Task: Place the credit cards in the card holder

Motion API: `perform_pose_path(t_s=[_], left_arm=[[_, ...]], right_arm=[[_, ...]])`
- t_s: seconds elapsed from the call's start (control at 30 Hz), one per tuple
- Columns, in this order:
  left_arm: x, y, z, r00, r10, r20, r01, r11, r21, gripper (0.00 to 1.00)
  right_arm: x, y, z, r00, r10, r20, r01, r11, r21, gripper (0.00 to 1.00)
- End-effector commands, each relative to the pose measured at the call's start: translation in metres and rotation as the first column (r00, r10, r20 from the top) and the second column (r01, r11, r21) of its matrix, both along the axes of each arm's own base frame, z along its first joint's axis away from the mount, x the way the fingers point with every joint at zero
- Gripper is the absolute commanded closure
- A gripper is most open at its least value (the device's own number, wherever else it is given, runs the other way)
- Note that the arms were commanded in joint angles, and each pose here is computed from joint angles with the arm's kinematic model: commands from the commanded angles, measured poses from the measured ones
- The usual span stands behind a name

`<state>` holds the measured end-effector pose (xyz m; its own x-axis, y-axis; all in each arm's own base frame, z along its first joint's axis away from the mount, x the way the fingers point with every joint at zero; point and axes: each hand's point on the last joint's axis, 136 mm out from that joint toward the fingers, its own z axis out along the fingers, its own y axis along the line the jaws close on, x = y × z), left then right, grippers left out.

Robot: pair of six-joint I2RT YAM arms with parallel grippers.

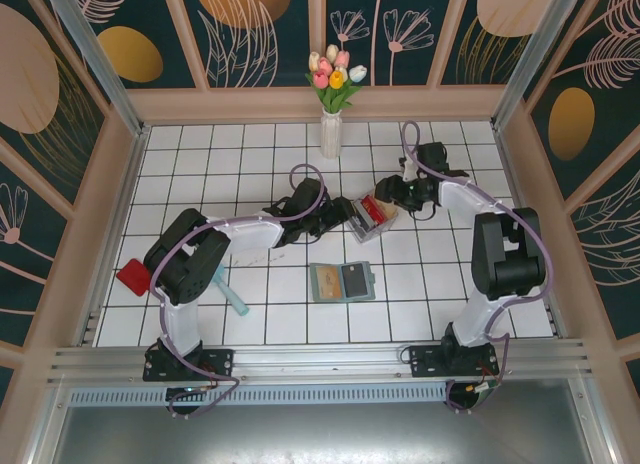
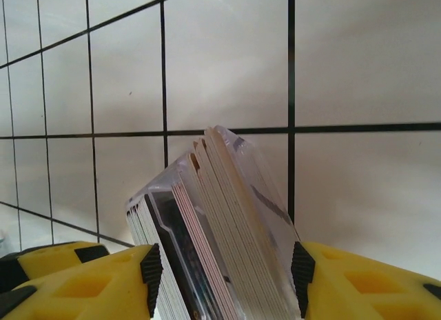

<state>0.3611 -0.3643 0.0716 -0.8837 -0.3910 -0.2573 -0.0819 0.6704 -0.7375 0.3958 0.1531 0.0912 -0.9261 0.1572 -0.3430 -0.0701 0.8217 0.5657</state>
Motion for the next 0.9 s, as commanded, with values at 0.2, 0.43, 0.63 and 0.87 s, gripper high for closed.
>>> perform_pose_path(t_s=[0.2, 0.43, 0.63, 0.87], left_arm=[[-0.002, 0.001, 0.002, 1.000, -0.007, 0.003, 0.007, 1.000, -0.017, 0.29], [0.001, 0.000, 0.000, 1.000, -0.017, 0.011, 0.017, 1.000, 0.001, 0.31], [0.004, -0.006, -0.009, 0.999, -0.038, 0.002, 0.038, 0.999, 0.014, 0.35], [0.005, -0.008, -0.019, 0.999, -0.043, -0.006, 0.043, 0.999, 0.026, 0.47]], right_arm=[[-0.032, 0.016, 0.019, 0.999, 0.044, -0.011, -0.043, 0.994, 0.098, 0.44], [-0.010, -0.027, 0.036, 0.991, -0.066, 0.117, 0.090, 0.971, -0.221, 0.42], [-0.010, -0.001, 0.061, 0.965, 0.034, 0.258, 0.067, 0.925, -0.374, 0.54], [-0.025, 0.038, 0.043, 0.969, 0.117, 0.219, -0.022, 0.920, -0.392, 0.67]])
